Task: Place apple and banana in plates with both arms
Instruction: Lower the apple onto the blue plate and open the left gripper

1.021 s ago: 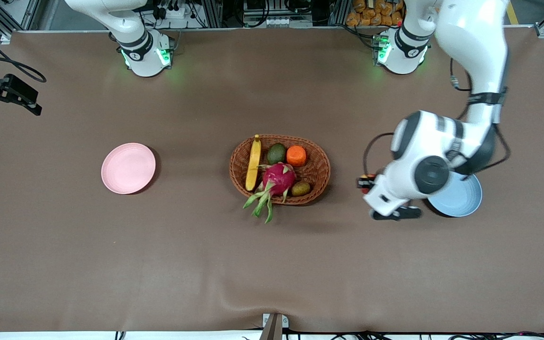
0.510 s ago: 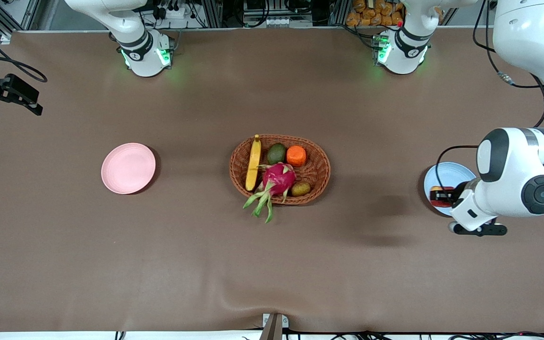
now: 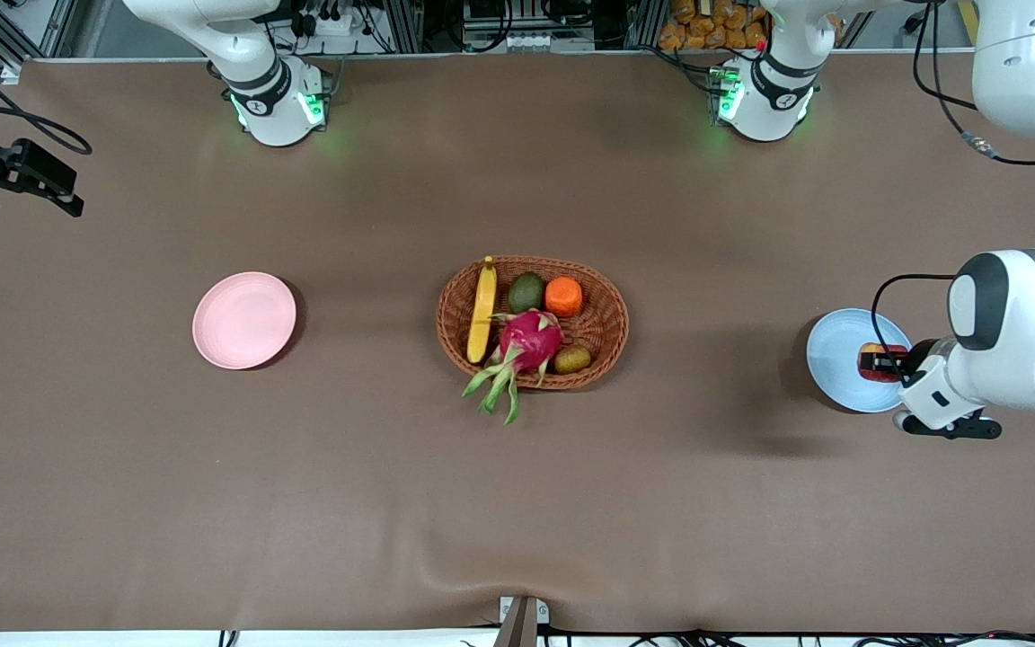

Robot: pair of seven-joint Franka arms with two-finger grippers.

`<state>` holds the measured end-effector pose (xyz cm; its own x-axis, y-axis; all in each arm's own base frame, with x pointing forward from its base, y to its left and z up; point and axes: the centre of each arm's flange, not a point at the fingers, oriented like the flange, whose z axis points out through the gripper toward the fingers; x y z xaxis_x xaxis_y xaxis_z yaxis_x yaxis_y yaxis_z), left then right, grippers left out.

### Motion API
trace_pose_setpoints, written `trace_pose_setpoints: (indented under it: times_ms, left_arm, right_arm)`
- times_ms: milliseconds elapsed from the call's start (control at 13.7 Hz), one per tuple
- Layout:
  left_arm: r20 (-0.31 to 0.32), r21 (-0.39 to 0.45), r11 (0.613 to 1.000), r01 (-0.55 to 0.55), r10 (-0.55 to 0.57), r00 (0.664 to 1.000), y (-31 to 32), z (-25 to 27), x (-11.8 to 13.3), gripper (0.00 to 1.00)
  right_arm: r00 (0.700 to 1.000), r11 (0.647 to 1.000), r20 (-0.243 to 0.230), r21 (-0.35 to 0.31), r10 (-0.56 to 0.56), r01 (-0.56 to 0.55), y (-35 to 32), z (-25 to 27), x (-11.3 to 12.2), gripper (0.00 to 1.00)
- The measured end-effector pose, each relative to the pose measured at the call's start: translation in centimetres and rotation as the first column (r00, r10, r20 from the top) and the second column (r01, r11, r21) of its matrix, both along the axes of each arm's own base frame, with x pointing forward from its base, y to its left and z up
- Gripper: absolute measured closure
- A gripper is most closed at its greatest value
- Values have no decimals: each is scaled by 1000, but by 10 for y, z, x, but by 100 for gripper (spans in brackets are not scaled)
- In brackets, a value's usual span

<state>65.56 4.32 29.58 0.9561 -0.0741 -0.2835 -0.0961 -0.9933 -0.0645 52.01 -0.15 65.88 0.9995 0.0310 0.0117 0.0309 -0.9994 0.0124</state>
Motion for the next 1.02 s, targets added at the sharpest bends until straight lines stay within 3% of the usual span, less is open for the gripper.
trace_pose_setpoints:
  times_ms: [583, 1021]
  left_arm:
    - [54, -31, 997, 68, -66, 996, 28, -55, -21, 34]
    - [33, -36, 997, 68, -67, 997, 30, -67, -30, 34]
  right_arm:
    - [1000, 1000, -12, 0, 19, -19, 10, -1, -1, 0]
    - [999, 999, -12, 0, 43, -43, 22, -1, -2, 0]
